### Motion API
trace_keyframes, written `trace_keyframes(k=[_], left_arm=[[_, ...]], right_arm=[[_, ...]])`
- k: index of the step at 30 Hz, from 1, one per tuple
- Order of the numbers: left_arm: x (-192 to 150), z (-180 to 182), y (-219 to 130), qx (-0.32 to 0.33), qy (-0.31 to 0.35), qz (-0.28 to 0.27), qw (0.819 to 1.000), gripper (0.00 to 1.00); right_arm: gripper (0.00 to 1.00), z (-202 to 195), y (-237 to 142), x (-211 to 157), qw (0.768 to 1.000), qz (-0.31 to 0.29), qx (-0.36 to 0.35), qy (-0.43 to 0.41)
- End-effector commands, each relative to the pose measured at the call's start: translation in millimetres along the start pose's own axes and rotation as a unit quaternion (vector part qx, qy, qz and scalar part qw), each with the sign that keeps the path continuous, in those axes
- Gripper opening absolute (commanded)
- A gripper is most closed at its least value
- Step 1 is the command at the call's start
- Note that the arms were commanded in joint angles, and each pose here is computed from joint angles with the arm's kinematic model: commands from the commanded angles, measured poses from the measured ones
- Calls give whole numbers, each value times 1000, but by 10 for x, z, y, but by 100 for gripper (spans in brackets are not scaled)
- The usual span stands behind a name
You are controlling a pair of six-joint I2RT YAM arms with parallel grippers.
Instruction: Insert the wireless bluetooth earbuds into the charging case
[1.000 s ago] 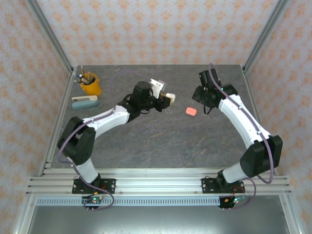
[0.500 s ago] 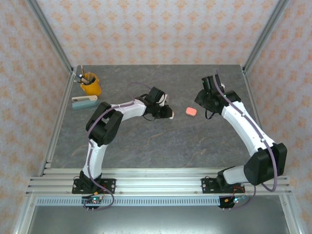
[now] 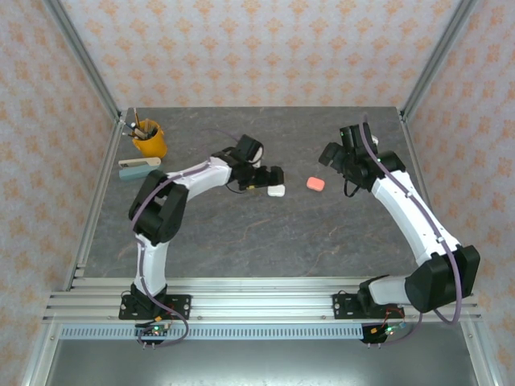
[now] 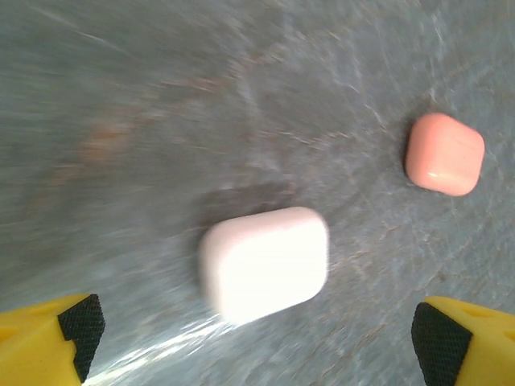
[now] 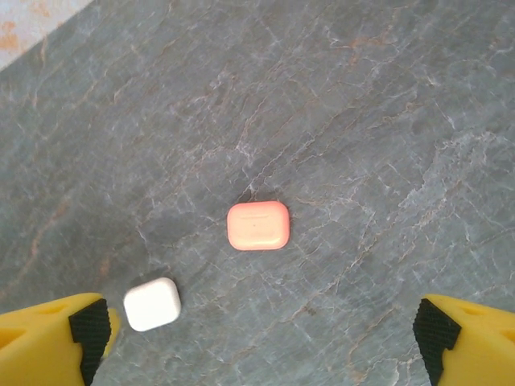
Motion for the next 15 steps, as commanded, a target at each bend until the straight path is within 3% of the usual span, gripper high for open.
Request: trace_keyframes(k=[1,5,7,9,12,15], left_arm=[[161,298,-711,72,16,-48,996,100],[284,495,-1497,152,79,-145,974,100],[277,577,-1822,205,132,-205,948,100],[201,730,-2111,272,169,-269,908,100],[-3,995,-2304,340,191,-301,870,100],[-227,1329,-2229,374,181,-290,862,100]], right_arm=[[100,-80,-231,240,999,-46,-12,-1],[100,-312,-197,404,991,-108,-73,-17],[100,-439,-153,480,983,-159,-95,-21],[100,-580,-99,542,969,-225,-103,-21],[100,-766,-38,577,947,-297,-116,-37],[100,-1021,116,596,938,-310,-150,-30]])
Point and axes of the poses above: each hand's point on the last joint's axis, 136 mm out from that joint toward the fingers, its own y axis out along the fingers, its own z axis along the line the jaws close on, x = y × z, the point moved 2 cm from there along -y, back along the fingers, and after that the axes turned 12 degrees about y, right-handed, at the moved point
